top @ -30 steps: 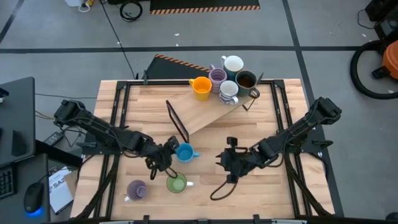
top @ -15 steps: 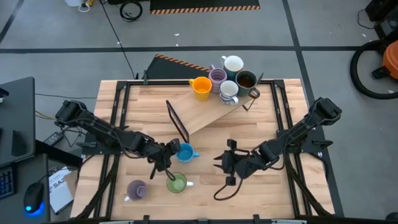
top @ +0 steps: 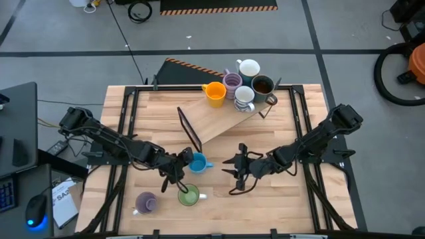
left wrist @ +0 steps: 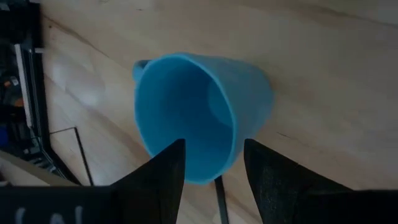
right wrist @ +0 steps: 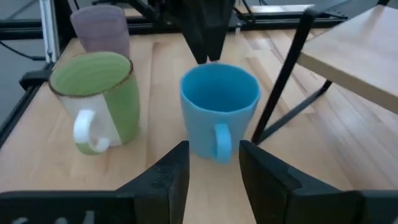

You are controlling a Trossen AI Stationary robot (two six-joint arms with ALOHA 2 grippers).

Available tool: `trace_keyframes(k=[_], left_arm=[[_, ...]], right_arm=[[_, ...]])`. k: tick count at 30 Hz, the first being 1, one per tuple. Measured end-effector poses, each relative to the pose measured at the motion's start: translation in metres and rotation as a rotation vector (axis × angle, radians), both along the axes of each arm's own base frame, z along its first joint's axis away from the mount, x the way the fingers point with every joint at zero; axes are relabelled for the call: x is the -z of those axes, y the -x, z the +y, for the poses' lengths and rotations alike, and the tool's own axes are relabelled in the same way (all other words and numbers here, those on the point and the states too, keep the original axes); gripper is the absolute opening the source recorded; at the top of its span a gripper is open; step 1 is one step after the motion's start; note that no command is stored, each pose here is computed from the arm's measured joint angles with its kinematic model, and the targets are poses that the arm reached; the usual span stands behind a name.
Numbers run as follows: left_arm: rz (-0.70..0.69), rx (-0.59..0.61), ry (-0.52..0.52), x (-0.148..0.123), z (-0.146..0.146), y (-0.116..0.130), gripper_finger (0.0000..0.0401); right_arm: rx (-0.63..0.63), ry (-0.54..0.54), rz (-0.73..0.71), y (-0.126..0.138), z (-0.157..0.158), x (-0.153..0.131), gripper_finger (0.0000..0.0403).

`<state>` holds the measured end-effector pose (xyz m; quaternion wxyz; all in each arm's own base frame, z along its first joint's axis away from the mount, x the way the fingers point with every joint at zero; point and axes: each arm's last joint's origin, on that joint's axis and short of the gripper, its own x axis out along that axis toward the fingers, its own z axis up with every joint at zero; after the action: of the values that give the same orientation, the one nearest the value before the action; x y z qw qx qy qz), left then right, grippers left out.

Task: Place coffee mugs
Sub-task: Put the blue mug on the shelf

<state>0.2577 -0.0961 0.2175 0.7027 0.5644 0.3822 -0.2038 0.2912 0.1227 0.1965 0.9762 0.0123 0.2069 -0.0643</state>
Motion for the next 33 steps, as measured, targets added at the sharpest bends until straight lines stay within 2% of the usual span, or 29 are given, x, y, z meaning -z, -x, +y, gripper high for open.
trace_keyframes(k=[13, 21, 33], left_arm=[[-0.013, -0.05, 0.048, -0.001, -0.005, 0.003, 0.0171], [-0.027, -0.086, 0.067, -0.001, -0.011, 0.006, 0.0171], [-0.078, -0.212, 0.133, -0.002, -0.01, 0.004, 0.0171]], right_arm=[[0.027, 0.083, 0.023, -0.044, 0.004, 0.038, 0.0174], [0.028, 0.047, 0.028, -0.056, -0.014, 0.05, 0.0203], [0.0, 0.021, 0.032, -0.067, -0.024, 0.072, 0.0191]])
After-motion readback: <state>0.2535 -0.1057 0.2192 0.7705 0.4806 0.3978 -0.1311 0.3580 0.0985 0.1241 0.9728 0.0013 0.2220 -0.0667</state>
